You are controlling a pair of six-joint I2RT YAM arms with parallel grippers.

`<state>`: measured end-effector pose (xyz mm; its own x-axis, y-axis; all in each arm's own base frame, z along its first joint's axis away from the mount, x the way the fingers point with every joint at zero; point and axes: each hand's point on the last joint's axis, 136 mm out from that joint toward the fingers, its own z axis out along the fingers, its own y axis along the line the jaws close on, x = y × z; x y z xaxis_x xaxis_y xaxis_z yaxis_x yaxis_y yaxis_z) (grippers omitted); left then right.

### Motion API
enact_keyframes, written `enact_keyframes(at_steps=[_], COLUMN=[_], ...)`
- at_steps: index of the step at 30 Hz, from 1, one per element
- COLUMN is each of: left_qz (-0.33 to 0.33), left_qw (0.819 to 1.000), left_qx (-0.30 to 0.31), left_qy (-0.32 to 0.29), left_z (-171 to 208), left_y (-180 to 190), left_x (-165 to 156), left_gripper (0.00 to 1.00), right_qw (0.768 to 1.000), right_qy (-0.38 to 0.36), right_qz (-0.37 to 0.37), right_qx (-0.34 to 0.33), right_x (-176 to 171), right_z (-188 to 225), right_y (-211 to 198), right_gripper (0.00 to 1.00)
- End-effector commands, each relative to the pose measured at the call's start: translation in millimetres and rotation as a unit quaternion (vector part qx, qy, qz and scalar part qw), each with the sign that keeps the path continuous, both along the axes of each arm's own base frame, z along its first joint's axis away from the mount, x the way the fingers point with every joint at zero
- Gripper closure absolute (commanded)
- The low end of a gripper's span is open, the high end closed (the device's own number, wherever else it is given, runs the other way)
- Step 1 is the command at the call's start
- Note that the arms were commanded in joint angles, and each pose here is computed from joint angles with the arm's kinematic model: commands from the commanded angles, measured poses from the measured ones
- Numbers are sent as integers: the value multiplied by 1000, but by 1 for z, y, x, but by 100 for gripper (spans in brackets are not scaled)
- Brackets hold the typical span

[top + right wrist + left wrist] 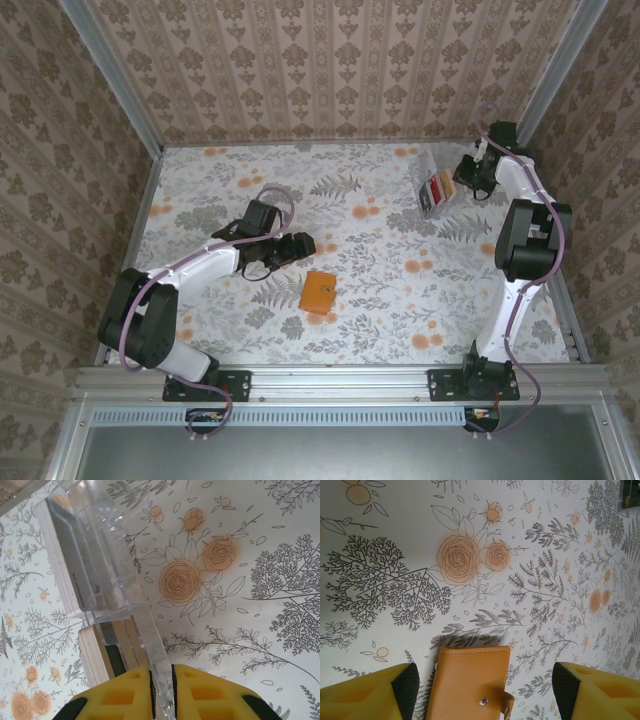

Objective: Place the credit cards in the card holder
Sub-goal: Move the storage box to the top-center of the table.

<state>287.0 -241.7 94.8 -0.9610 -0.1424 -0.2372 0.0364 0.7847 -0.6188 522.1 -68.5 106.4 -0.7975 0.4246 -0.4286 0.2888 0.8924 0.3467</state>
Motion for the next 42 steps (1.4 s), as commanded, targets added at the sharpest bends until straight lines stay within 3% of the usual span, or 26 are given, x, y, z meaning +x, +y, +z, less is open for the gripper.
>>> enact_keyframes(at_steps=[1,12,28,34,40,42], left_qz=[-13,-16,-17,-19,-21,-21], left_qw=[1000,1000,999,999,999,999], left_qx=[-6,-7,-10,-13,-14,-14], left_qy=[-9,-15,-28,-30,-36,-38], left_z=[9,12,18,19,21,22], left_y=[-3,-2,2,1,-1,-1], left_x=[4,0,-4,-4,0,1], left_gripper=[27,27,27,27,27,27], right_qw=[999,995,975,964,967,970], right_qy=[30,25,14,9,27,23], right_qz=[19,95,218,265,251,238], right_qx=[-14,-7,31,22,-25,-47], right_x=[-20,-45,-89,-94,-93,-91], right_z=[-2,2,2,4,9,20], right_y=[10,66,213,239,226,218], right_gripper=[85,90,89,88,80,69])
